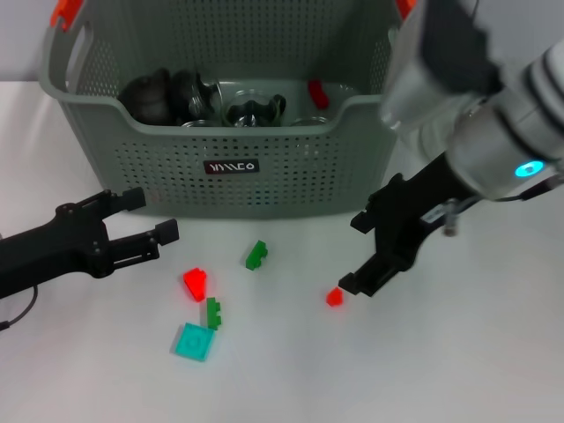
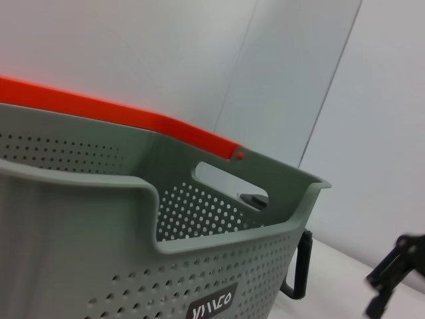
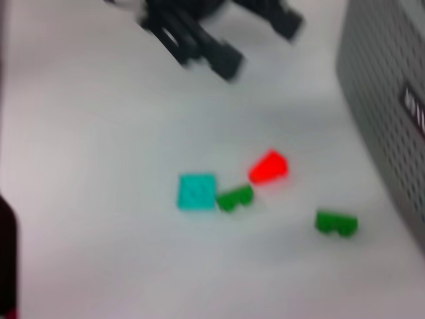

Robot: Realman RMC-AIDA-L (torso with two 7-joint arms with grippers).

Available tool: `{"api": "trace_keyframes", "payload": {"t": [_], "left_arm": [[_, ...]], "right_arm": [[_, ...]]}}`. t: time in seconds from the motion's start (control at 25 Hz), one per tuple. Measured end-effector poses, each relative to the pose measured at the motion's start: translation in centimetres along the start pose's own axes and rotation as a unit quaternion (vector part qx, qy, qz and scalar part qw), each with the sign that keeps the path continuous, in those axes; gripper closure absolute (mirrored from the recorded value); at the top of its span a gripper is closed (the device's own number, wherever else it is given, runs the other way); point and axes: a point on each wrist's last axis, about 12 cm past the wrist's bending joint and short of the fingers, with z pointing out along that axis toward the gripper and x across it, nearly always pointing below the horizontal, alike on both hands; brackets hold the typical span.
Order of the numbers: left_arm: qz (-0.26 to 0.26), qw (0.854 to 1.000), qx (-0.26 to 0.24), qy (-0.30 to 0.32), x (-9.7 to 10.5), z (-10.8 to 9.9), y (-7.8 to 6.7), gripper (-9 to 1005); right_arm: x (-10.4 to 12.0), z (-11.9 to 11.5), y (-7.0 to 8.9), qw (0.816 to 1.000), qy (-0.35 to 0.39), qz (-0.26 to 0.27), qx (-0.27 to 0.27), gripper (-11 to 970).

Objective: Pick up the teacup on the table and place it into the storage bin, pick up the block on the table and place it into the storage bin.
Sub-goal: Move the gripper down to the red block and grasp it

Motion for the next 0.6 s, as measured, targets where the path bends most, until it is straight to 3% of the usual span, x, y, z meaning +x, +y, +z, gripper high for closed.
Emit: {"api": "trace_keyframes", "payload": {"t": [0.32,0.6], "left_arm": [[0.001,1.0,0.0,0.0,0.1,0.1,0.0,119],[0.002,1.0,0.001,0.0,0.1,0.2,0.0,119]], "right_arm": [[-0.7,6.2,-0.7,0.998,0.042,0.023,0.044,55],[-0.6,8.9,-0.2,0.996,0.048,0.044,0.056,69]]}}
